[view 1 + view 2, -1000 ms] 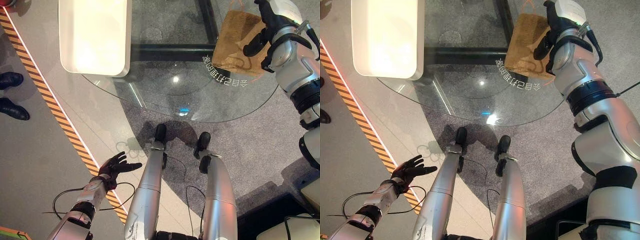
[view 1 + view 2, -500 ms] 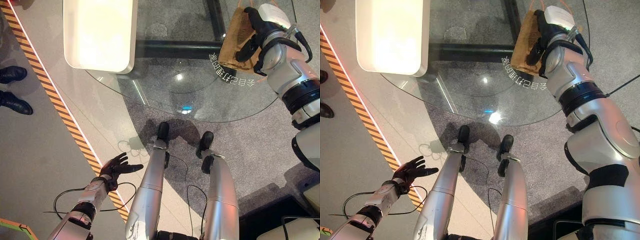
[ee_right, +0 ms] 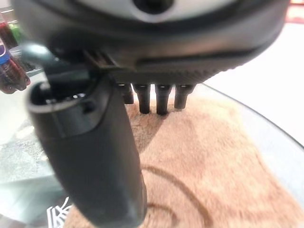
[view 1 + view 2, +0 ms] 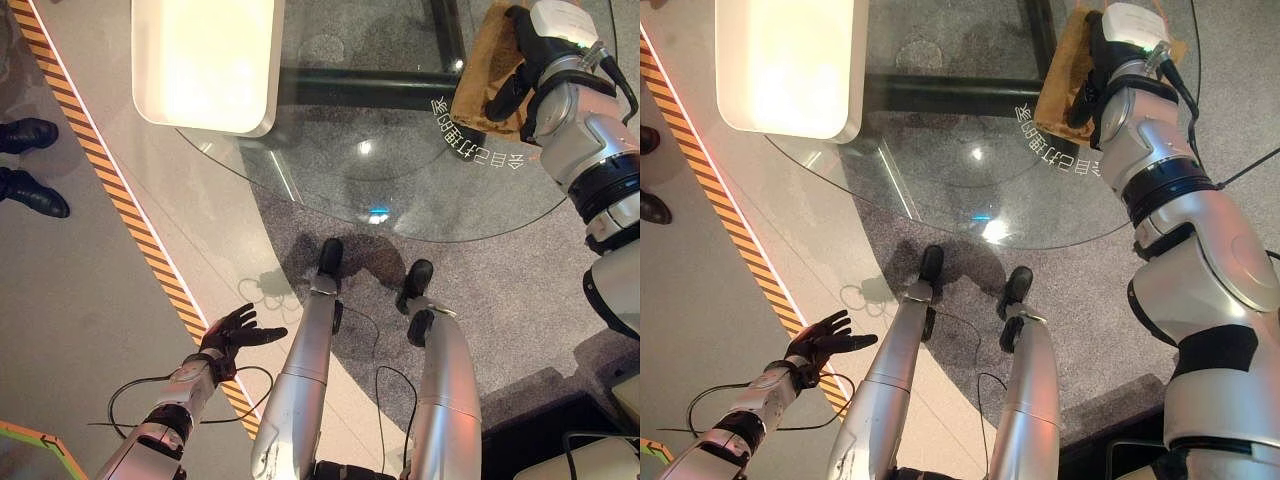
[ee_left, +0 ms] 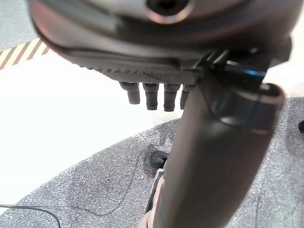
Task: Wipe the table with a cloth and put it in the basket.
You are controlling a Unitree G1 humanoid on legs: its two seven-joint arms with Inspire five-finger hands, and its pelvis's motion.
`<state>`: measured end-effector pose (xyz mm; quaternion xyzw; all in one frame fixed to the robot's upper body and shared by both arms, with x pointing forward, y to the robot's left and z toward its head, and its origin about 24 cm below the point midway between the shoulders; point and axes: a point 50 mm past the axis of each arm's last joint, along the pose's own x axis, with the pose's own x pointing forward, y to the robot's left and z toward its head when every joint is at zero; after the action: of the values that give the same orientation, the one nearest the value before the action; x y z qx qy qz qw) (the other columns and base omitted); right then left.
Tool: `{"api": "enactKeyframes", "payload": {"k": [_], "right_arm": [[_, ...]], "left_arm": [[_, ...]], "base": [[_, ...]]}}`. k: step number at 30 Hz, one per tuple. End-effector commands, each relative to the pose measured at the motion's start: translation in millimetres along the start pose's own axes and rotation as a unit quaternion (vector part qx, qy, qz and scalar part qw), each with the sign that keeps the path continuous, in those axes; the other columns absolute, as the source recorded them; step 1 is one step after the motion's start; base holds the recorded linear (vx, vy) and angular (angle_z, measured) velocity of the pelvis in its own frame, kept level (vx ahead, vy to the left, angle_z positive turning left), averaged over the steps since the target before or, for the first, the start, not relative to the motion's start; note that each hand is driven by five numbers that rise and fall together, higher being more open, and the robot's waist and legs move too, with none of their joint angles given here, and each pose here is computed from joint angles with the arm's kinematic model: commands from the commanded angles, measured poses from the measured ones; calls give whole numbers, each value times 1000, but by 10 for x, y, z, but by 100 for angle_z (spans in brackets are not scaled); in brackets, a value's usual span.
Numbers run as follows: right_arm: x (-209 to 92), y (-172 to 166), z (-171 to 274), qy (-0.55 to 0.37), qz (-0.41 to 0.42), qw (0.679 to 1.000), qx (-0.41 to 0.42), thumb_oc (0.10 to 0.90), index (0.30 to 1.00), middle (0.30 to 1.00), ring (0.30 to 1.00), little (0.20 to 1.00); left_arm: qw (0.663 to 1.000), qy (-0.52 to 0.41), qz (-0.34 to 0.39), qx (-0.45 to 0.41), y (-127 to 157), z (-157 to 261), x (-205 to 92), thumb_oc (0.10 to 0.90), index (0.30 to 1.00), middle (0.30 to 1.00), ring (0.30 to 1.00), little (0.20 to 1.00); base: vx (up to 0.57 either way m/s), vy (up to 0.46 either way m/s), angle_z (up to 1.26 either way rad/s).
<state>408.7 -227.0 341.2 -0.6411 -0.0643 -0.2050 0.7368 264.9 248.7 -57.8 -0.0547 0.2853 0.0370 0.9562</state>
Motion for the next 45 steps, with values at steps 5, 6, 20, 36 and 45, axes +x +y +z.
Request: {"api": "enactKeyframes", "payload": {"k": [5,6,20,36,45], "right_arm": [[30,-773,-109,13,-135,989,-62,800,900,900,900,900],[27,-781,-113,13,-145,987,-68,800,900,900,900,900],[21,-830,-156,29,-171,983,-55,800,900,900,900,900],[2,-926,-208,48,-223,971,-67,800,900,900,900,900],[-7,-948,-288,71,-235,968,-59,800,900,900,900,900]], "left_arm": [[998,47,28,-12,207,-412,-213,800,900,900,900,900],[999,46,26,-12,204,-411,-214,800,900,900,900,900],[999,41,18,-16,173,-379,-201,800,900,900,900,900],[999,38,15,-13,206,-377,-215,800,900,900,900,900],[999,39,12,-15,186,-387,-212,800,900,900,900,900]], "base": [[0,0,0],[0,0,0],[0,0,0],[1,0,0],[0,0,0]]}}
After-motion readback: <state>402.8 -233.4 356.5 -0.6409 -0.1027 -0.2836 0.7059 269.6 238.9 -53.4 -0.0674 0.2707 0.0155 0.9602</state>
